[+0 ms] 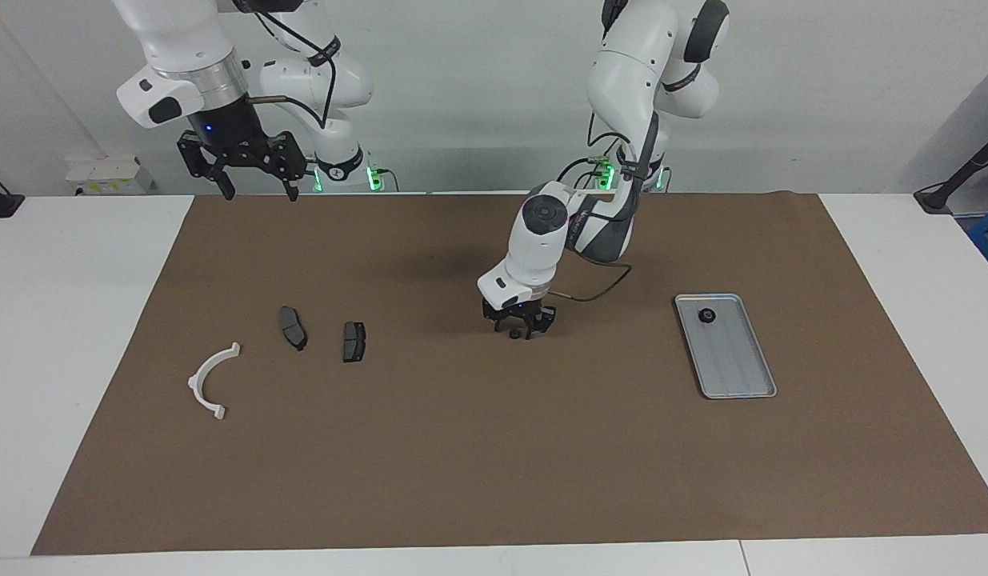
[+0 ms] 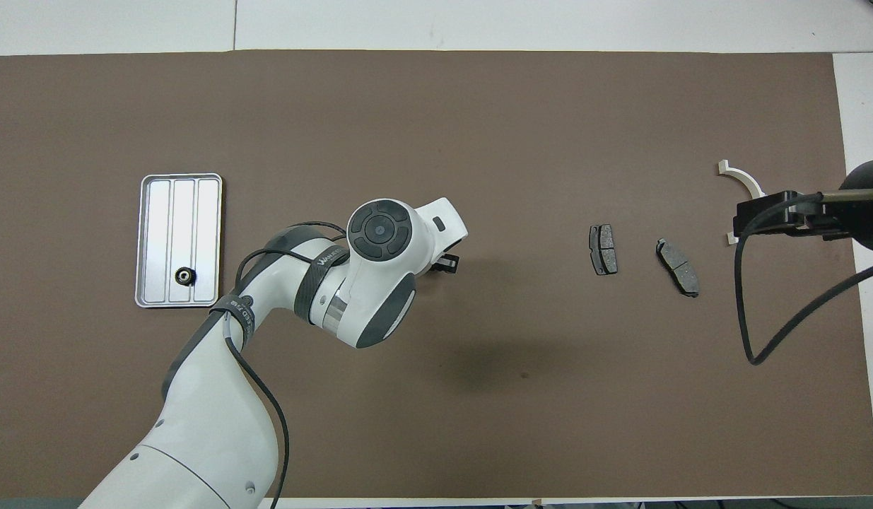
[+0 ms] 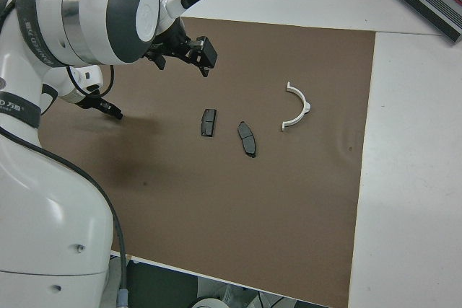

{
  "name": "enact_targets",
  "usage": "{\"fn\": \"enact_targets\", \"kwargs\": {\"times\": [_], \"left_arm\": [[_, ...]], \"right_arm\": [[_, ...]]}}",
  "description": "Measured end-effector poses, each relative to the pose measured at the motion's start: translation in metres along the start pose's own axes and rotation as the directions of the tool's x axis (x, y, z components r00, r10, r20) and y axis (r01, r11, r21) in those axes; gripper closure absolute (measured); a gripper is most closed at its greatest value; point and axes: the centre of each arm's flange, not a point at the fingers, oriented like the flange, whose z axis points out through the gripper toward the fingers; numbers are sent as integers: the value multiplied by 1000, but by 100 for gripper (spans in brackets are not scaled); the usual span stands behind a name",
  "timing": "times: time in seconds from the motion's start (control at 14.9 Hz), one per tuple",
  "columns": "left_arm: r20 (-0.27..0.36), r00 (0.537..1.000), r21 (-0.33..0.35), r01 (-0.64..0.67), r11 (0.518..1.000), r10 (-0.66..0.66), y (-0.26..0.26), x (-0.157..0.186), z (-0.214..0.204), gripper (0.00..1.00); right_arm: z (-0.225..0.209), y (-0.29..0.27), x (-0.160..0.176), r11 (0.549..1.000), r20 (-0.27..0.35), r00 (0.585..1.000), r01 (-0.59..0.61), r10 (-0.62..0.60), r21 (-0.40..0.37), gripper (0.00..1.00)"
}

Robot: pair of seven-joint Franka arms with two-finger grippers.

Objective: Pick bearing gear from pile to tray
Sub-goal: 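Grasp the second black bearing with the left gripper and lift it, then carry the second bearing to the tray and lower it in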

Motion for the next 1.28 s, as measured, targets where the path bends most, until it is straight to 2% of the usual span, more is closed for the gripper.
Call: {"fn": "enact_targets", "kwargs": {"times": [0.13,0.34,0.4,0.47,0.54,0.74,0.87,1.01,1.14,1.28], "left_arm": [[0,1000,0,0,1000,0,0,0,0,30],[-2,1000,3,5,1000,-5,-3,1,-2,59],[-2,1000,3,5,1000,-5,-3,1,-2,59],[-1,1000,3,5,1000,-5,-4,2,-2,64],[-3,1000,2,5,1000,-5,-3,2,-5,74],[14,1000,12,17,1000,-18,-12,4,-11,75],[52,998,29,18,999,-20,-56,16,-44,75],[93,996,30,-5,1000,3,-131,19,-110,75],[98,994,19,-43,999,41,-224,5,-178,75],[78,994,11,-78,997,77,-316,-19,-223,75]], "right_arm": [[0,0,0,1000,-1,1000,0,0,-5,0],[0,0,0,1000,0,1000,0,0,-5,0],[0,0,0,1000,0,1000,0,0,-6,0],[0,0,0,1000,0,1000,0,0,-6,0],[0,0,0,1000,0,1000,0,0,-6,0],[0,0,0,1000,0,1000,0,0,-6,0],[0,0,0,1000,0,1000,0,0,-6,0],[0,1,0,1000,0,1000,0,0,-6,0],[0,1,0,1000,0,1000,0,0,-6,0],[0,1,0,1000,0,1000,0,0,-6,0]]}}
